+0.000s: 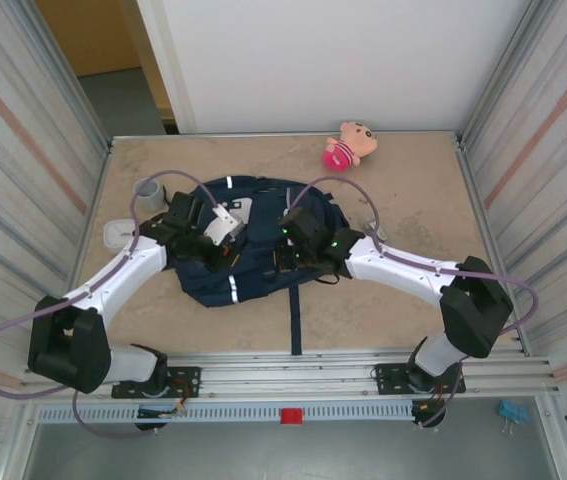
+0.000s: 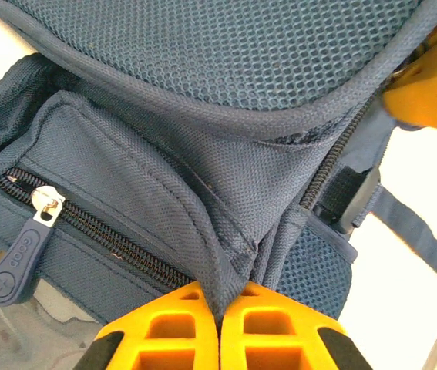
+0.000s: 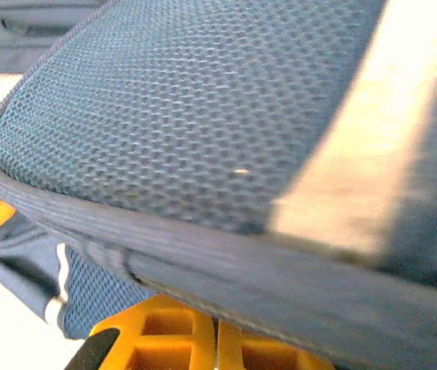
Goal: Pack books, pencil case, and school supplies into a backpack
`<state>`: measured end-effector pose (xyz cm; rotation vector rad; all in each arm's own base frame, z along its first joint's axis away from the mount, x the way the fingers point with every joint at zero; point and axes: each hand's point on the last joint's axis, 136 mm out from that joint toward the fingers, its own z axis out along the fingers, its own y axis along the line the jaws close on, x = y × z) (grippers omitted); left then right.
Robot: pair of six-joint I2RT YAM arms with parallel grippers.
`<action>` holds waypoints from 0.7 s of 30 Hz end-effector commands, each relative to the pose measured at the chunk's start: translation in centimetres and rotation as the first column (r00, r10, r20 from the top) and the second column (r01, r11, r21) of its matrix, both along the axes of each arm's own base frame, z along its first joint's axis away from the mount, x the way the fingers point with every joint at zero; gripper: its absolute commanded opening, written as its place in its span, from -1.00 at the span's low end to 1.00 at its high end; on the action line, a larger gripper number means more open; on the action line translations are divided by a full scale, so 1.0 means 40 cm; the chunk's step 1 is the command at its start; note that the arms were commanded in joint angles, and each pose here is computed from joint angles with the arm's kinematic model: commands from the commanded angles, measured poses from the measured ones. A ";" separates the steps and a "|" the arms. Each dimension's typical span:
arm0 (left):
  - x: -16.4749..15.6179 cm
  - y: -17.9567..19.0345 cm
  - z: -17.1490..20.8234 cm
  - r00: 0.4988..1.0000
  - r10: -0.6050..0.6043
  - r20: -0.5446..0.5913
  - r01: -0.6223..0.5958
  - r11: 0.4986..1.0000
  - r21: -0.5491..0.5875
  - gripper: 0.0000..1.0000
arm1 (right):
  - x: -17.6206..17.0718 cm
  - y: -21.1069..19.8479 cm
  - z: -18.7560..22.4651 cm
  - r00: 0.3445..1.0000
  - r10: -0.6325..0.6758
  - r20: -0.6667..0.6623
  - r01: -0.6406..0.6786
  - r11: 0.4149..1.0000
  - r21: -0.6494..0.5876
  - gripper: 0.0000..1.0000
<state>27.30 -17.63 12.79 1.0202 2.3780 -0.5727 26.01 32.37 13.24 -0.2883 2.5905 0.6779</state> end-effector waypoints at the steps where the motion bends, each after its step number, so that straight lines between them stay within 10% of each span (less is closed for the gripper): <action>1: 0.017 0.052 0.006 0.995 -0.030 0.094 0.020 0.993 0.113 -0.77 | -0.056 0.010 0.037 0.993 0.099 -0.071 -0.093 0.992 0.083 -1.00; 4: 0.009 0.027 0.052 0.983 -0.057 0.176 0.051 0.998 0.038 -0.08 | -0.076 0.030 0.039 0.985 0.135 -0.107 -0.120 0.984 0.133 -1.00; 8: 0.050 0.076 0.100 0.931 0.349 0.109 -0.343 0.937 -0.073 0.38 | -0.073 0.036 0.047 0.982 0.126 -0.142 -0.100 0.978 0.181 -1.00; 15: -0.051 0.174 -0.002 0.602 0.763 -0.235 -0.779 0.626 0.037 0.52 | -0.090 0.062 0.052 0.976 0.147 -0.159 -0.112 0.971 0.210 -1.00; 21: -0.069 0.207 -0.080 0.528 0.813 -0.246 -0.819 0.564 0.106 0.55 | -0.152 0.102 0.054 0.960 0.224 -0.168 -0.184 0.957 0.225 -1.00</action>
